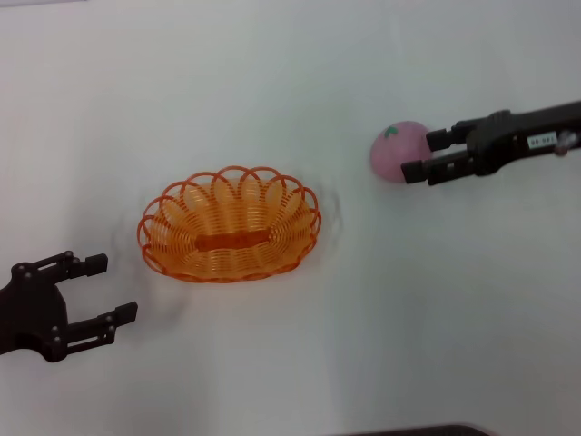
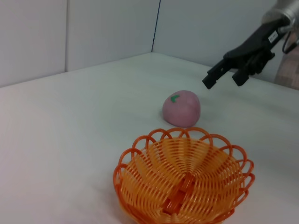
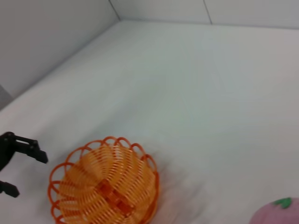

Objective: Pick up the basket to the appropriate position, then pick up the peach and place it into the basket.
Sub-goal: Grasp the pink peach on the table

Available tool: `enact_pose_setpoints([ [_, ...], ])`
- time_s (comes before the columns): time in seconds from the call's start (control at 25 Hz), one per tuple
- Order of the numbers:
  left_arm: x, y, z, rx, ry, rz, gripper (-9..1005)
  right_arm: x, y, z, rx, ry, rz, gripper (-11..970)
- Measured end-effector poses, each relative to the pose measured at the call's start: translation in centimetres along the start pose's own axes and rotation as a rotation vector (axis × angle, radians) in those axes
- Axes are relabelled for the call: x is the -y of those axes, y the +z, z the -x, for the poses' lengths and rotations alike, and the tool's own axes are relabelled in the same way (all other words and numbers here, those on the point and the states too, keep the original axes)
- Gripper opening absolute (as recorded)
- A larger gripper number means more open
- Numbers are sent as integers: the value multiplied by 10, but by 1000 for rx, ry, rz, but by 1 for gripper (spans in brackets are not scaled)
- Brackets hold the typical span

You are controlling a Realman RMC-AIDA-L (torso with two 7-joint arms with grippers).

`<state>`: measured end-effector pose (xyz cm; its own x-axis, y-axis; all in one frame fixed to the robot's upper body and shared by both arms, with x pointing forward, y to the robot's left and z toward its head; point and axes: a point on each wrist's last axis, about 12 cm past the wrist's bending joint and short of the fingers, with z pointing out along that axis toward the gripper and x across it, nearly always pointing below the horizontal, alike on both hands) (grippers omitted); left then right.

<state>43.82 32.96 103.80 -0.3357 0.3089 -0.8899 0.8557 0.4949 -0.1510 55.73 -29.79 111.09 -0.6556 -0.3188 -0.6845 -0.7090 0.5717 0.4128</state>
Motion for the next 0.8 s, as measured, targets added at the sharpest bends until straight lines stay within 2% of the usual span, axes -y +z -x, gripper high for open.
enact_pose_setpoints([
  [0.44, -2, 1, 2, -3, 8, -2, 763, -5, 2, 63, -246, -30, -125, 946],
  [0.8, -3, 1, 3, -2, 11, -7, 761, -18, 24, 92, -471, -214, -226, 946],
])
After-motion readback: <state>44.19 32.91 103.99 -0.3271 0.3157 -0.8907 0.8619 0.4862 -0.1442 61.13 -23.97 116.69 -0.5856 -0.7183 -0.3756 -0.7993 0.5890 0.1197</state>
